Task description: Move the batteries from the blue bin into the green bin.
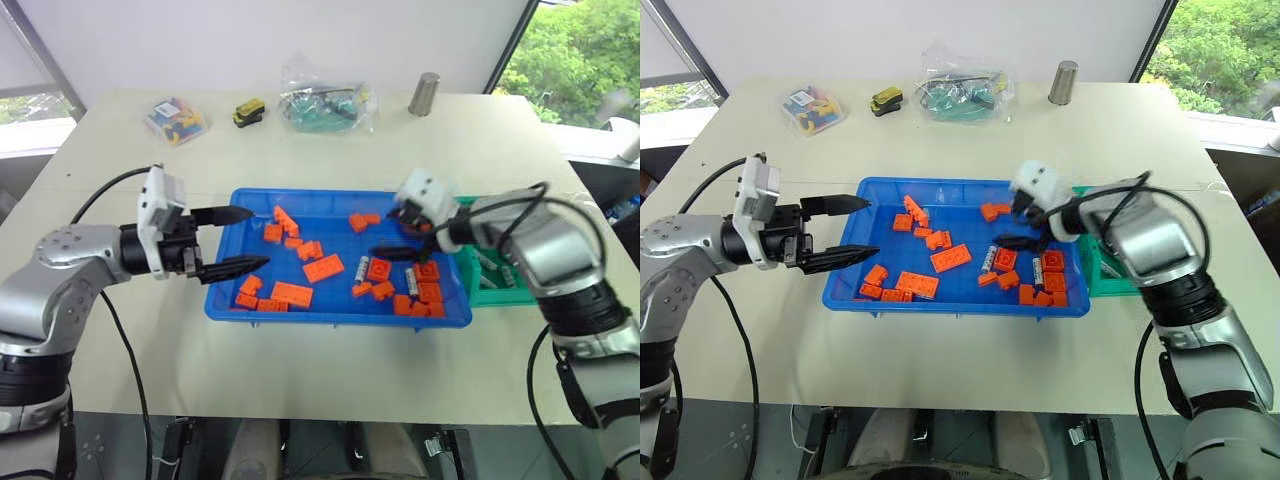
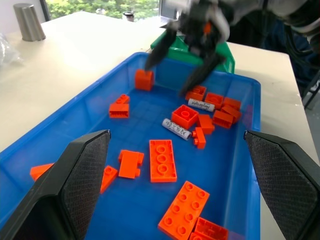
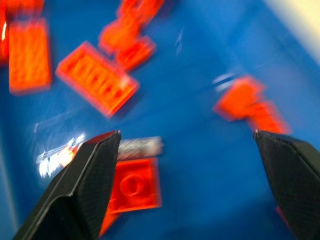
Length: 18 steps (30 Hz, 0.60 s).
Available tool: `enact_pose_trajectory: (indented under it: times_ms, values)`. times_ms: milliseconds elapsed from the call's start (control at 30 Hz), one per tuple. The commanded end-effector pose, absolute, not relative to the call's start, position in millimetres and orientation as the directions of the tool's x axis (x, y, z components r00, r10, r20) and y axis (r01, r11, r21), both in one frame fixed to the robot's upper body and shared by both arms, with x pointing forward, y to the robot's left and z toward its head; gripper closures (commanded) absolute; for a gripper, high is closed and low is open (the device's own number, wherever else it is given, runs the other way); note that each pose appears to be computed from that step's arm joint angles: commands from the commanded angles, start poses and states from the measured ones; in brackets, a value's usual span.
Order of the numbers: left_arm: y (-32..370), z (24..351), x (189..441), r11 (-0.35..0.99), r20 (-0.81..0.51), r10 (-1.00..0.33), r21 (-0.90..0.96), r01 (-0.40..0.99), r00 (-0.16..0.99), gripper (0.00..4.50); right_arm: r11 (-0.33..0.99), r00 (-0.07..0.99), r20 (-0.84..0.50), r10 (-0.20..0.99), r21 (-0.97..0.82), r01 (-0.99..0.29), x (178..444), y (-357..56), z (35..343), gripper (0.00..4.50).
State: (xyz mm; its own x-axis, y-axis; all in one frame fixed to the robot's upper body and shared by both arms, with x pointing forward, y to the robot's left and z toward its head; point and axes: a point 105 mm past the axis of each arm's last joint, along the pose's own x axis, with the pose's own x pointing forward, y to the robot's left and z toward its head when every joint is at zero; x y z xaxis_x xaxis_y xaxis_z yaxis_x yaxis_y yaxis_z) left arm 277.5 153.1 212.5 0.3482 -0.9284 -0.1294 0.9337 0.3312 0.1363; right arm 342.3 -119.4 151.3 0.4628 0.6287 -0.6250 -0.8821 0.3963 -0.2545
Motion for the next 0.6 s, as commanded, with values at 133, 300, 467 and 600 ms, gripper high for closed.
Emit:
enact_pose_trajectory:
  times_ms: [133,300,467,600]
  values:
    - [150.3,222.6,276.2,0.346,-0.101,-0.924,0.185,0.920,0.368,0.00,0.332,0.478,-0.632,0.611,-0.344,-0.879,348.1,-108.7,148.8,0.03]
    - [152.2,222.4,275.8,0.355,-0.101,-0.920,0.187,0.916,0.378,0.00,0.323,0.470,-0.644,0.604,-0.341,-0.883,350.8,-108.6,142.4,0.03]
    - [152.8,224.3,277.5,0.365,-0.096,-0.916,0.195,0.910,0.389,0.00,0.282,0.464,-0.672,0.577,-0.369,-0.886,350.1,-112.6,134.6,0.03]
    - [154.5,225.8,279.0,0.373,-0.092,-0.914,0.199,0.906,0.396,0.00,0.272,0.440,-0.659,0.610,-0.347,-0.897,342.3,-109.2,142.4,0.03]
